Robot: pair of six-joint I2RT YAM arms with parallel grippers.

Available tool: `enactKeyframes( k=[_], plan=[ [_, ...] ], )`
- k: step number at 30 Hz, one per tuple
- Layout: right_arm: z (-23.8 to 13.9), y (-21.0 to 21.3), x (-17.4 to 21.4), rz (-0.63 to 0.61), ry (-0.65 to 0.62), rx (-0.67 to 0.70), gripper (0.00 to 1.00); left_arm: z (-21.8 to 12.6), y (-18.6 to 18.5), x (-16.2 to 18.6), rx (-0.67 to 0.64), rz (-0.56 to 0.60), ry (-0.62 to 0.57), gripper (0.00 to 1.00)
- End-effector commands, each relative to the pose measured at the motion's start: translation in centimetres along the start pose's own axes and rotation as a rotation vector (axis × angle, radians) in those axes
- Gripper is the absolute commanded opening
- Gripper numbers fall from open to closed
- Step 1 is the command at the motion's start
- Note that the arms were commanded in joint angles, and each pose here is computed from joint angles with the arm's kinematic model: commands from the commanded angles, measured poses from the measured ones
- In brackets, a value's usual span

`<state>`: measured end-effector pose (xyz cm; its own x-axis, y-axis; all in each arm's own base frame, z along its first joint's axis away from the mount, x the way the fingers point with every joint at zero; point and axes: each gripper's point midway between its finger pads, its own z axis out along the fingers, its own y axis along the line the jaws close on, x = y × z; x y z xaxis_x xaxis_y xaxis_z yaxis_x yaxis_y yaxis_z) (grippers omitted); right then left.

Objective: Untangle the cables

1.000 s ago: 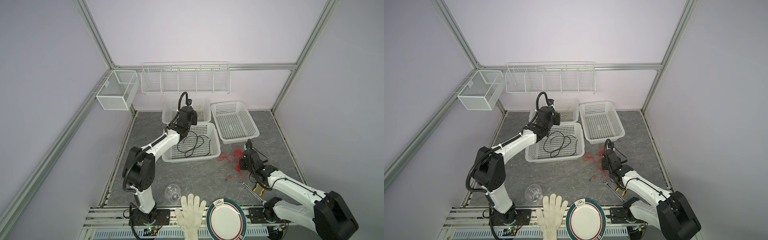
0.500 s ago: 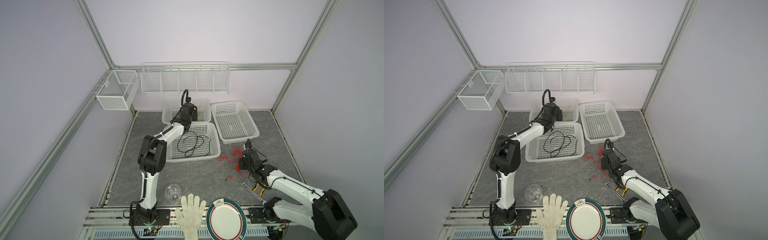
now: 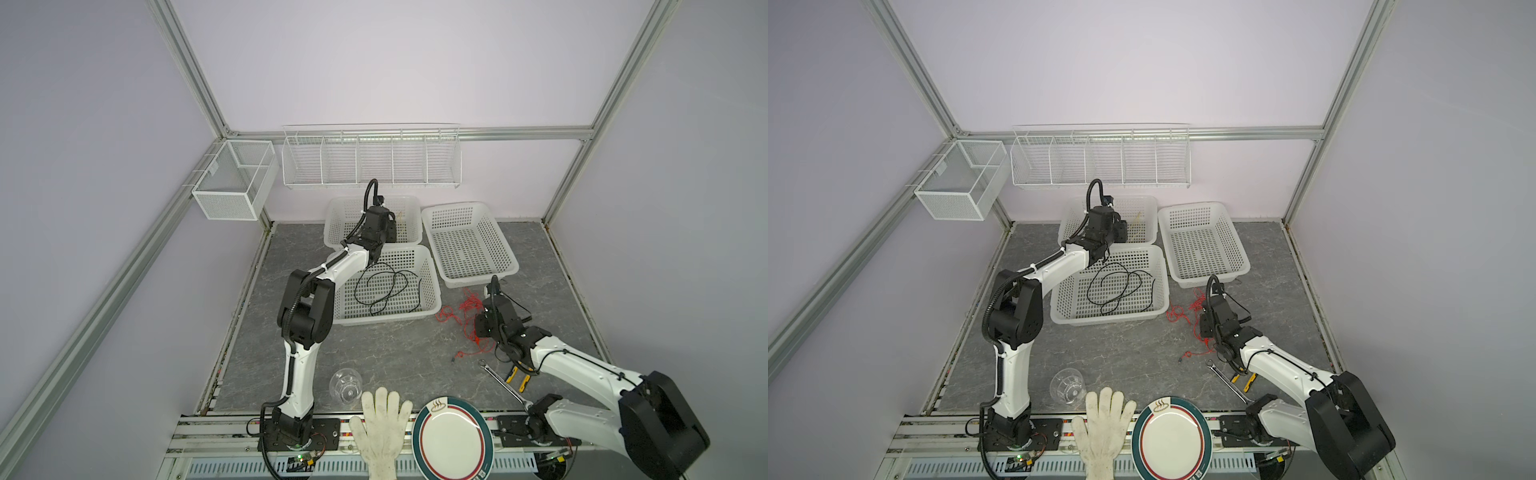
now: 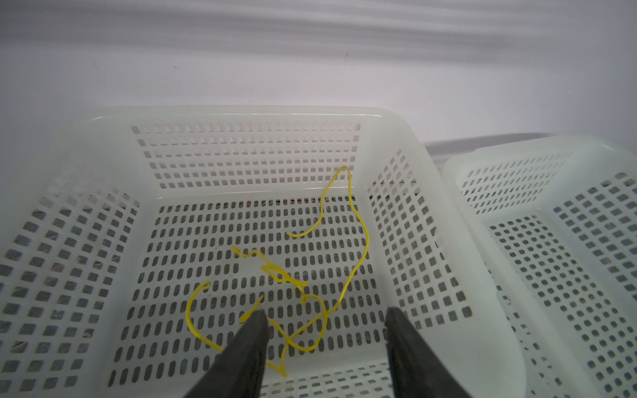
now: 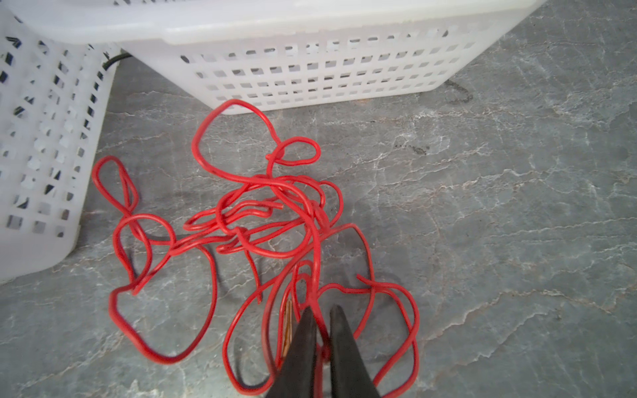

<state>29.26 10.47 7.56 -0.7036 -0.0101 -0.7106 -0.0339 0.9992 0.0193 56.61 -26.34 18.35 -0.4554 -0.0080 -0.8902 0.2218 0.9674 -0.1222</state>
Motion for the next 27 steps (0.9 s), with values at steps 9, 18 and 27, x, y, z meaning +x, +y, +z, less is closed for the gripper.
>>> enactKeyframes(
  k=[9,18,27],
  plan=[
    [-1.1,0.8,-1.9,0.030,-0.039,-0.043,0.16,-6.6,-4.4,-0.5,0.252,-0.027,-0.006,0.66],
    [-3.4,1.9,-3.7,-0.053,-0.061,-0.121,0.39,-12.5,-9.0,1.4,0.368,0.079,-0.005,0.67],
    [-3.0,6.8,-2.2,-0.109,0.005,-0.372,0.42,-17.2,-11.0,3.4,0.535,0.040,-0.014,0.68]
  ],
)
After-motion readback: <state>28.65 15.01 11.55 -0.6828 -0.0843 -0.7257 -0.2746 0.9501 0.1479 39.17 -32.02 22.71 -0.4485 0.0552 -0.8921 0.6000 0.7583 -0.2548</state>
